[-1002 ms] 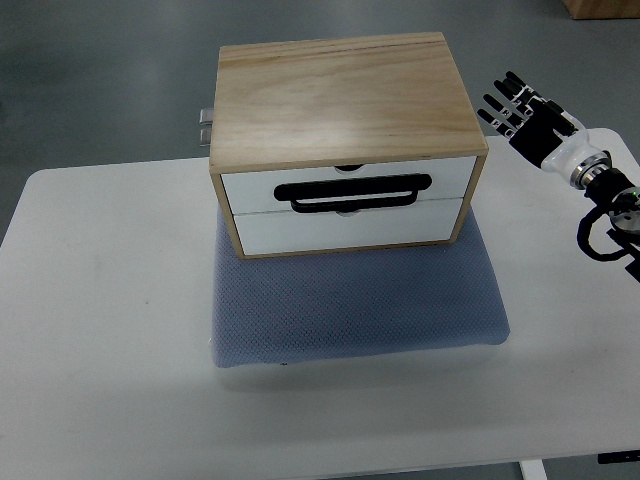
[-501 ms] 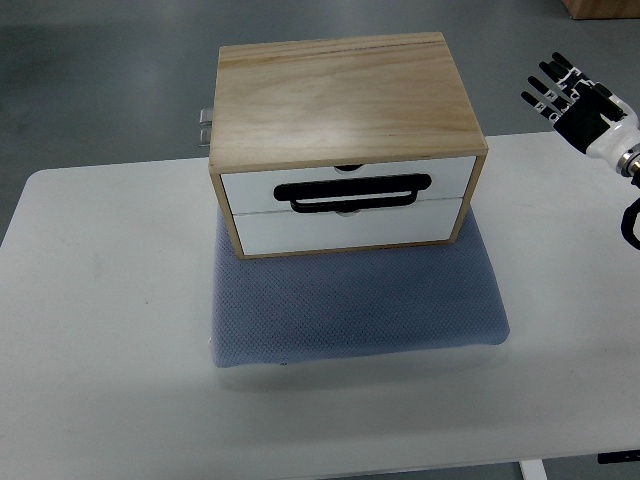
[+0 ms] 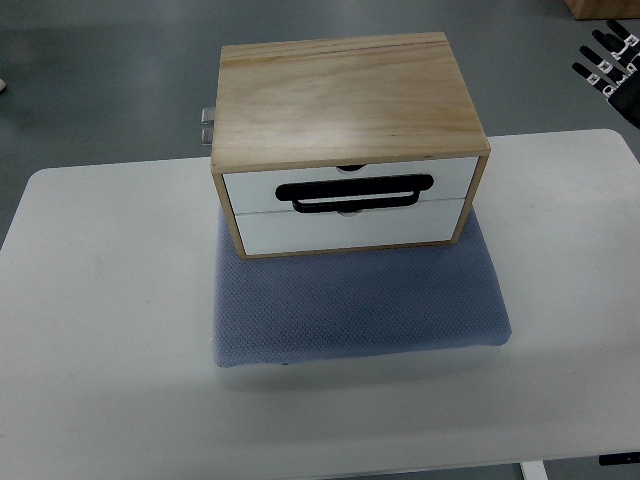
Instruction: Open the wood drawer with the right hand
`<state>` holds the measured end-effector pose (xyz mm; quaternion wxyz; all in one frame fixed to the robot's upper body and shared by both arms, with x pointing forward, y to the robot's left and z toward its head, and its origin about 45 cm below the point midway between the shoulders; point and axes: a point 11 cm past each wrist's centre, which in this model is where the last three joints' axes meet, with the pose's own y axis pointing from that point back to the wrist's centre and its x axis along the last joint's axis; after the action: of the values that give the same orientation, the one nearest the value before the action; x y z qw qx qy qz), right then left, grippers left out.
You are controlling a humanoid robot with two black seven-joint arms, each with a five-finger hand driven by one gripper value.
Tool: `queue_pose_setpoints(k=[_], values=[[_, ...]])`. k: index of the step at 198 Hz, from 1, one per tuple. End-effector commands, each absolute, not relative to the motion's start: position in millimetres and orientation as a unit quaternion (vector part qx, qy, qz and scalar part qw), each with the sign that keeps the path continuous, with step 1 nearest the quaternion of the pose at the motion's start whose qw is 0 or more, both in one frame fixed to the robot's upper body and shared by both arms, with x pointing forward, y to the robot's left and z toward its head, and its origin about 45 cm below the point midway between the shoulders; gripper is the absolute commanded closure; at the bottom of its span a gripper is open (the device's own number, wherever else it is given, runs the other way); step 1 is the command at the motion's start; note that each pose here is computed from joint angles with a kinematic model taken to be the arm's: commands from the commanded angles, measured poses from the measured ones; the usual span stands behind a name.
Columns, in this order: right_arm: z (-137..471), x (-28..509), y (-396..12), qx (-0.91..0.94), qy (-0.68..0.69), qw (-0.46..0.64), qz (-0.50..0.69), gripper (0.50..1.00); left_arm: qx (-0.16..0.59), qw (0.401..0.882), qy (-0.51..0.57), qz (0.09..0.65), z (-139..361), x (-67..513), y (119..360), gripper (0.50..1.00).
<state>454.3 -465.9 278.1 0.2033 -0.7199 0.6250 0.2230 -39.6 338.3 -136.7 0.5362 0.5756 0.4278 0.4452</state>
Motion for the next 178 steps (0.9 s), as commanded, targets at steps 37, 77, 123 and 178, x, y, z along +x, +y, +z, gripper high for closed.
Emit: queue_pose_setpoints(k=[37, 77, 123, 178], values=[[311.2, 454.3, -484.6, -0.747, 0.636, 0.116, 0.153, 0.556, 0.576, 0.536, 0.428, 0.445, -136.7, -39.5, 338.5, 0.500], [347.7, 453.1, -498.2, -0.760, 0.640, 0.067, 0.093, 0.556, 0.575, 0.536, 0.428, 0.445, -136.7, -39.6, 338.0, 0.500], [396.8, 443.6, -471.5, -0.814, 0.580, 0.032, -0.011, 0.556, 0.576, 0.536, 0.428, 0.445, -136.7, -39.5, 338.5, 0.500], [423.5, 438.5, -444.0, -0.848, 0.525, -0.030, -0.071, 0.556, 0.576, 0.536, 0.428, 0.445, -136.7, -39.5, 338.5, 0.500]])
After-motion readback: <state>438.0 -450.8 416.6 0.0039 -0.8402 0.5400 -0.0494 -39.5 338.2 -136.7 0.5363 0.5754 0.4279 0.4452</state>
